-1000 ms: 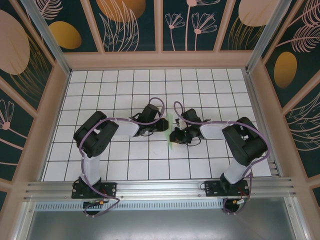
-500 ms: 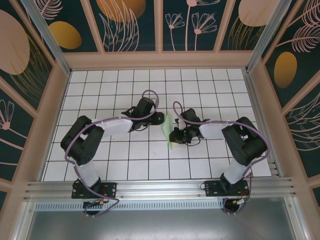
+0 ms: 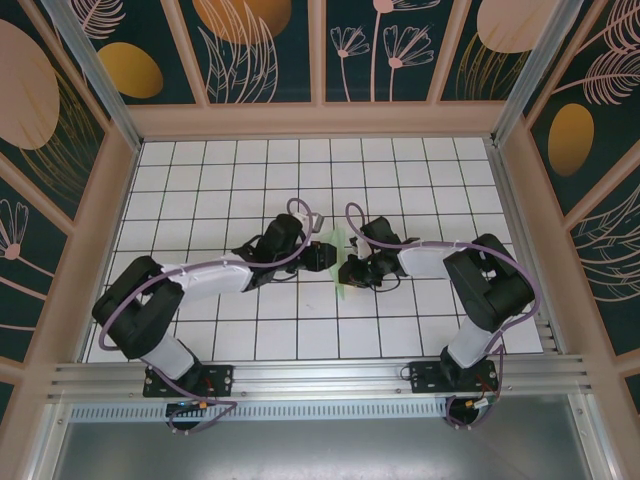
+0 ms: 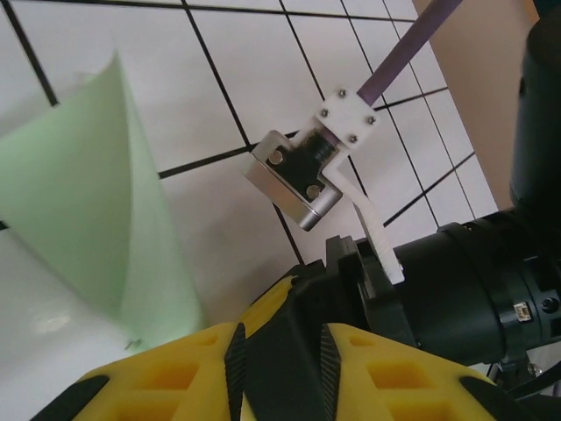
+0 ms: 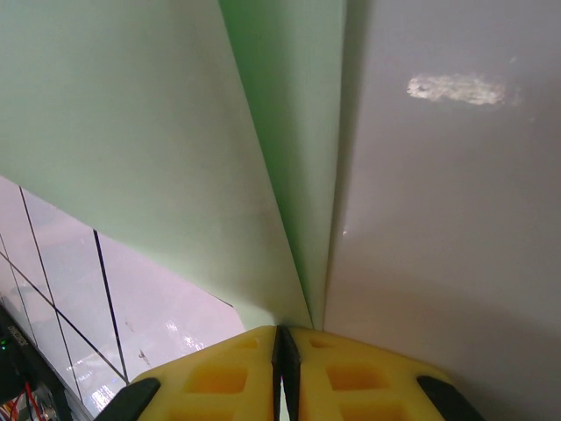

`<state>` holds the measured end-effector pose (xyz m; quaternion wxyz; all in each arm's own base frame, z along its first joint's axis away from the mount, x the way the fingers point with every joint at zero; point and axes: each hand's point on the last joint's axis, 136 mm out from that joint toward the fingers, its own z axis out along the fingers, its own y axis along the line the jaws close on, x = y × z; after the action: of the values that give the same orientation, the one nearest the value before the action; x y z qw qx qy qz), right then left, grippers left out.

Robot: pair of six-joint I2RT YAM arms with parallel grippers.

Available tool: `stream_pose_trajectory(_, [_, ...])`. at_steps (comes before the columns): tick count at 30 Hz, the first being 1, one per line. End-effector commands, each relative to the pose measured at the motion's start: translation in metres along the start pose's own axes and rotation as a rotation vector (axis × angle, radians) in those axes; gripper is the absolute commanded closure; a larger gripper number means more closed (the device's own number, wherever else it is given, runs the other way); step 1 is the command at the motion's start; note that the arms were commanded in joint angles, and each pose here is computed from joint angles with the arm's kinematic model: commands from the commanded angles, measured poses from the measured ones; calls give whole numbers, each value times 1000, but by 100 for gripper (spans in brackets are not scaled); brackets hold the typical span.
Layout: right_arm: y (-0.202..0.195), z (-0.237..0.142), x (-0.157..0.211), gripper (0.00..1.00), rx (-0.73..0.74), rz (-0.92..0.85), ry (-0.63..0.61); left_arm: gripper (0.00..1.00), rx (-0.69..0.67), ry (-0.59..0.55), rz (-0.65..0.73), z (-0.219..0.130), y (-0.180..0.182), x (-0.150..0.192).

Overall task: Fold a paper plane with a square sheet of paper (fold left side to right side)
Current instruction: Fold the wing for the fifth time at the center of the table.

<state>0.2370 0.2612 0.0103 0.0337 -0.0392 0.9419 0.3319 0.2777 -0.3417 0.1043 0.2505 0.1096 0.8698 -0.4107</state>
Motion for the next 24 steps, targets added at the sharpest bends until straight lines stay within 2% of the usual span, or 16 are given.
stream_pose_trajectory(1, [-59, 15, 50, 84, 228, 95, 140, 69, 15, 1, -28, 18, 4, -2])
stream_pose_trajectory(10, [-60, 15, 51, 84, 232, 95, 144, 71, -70, 33, -24, 52, 33, -2])
stream_pose_trajectory(24, [-62, 15, 59, 84, 243, 85, 163, 74, -159, 49, -73, 71, 77, 2])
